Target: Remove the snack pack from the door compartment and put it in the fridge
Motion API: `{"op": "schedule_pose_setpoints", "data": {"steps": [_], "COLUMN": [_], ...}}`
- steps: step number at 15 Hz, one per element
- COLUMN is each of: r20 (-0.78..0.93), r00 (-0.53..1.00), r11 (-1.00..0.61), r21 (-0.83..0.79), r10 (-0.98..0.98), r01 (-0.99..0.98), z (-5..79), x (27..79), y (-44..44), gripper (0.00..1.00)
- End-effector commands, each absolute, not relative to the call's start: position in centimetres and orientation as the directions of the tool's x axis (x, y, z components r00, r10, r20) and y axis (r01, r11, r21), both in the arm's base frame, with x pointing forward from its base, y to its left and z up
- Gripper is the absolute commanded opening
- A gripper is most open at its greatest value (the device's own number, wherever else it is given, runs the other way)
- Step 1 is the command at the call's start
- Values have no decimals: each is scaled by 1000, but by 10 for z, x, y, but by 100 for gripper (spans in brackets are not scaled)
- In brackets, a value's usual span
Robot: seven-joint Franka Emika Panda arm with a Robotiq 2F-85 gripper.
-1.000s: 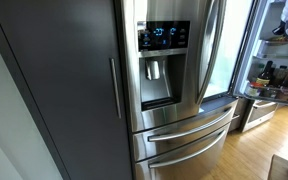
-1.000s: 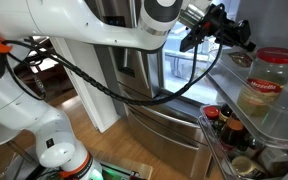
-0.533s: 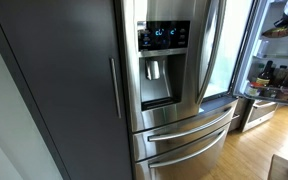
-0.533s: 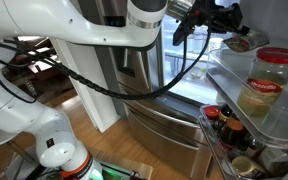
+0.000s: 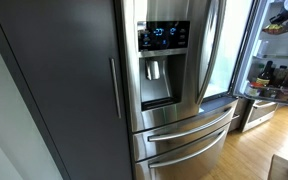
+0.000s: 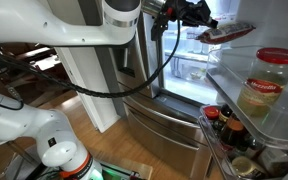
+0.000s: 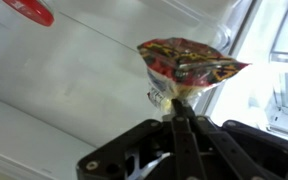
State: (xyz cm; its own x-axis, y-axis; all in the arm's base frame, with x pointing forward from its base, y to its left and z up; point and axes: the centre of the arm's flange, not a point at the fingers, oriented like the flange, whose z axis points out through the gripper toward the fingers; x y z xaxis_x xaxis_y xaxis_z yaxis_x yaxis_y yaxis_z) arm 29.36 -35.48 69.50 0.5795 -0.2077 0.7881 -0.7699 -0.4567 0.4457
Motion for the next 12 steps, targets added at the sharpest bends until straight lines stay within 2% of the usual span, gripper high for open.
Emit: {"op": "schedule_pose_setpoints", "data": {"steps": [1, 8, 12], "r20": [809, 814, 807], "r00": [559, 559, 564], "r11": [-542, -684, -663], "r21": [391, 319, 325], "r10": [-183, -157, -177], "r01": [-744, -656, -674], "z": [695, 687, 685], "x": [289, 321, 331], "y": [-310, -256, -257], "gripper": [0, 0, 1]}}
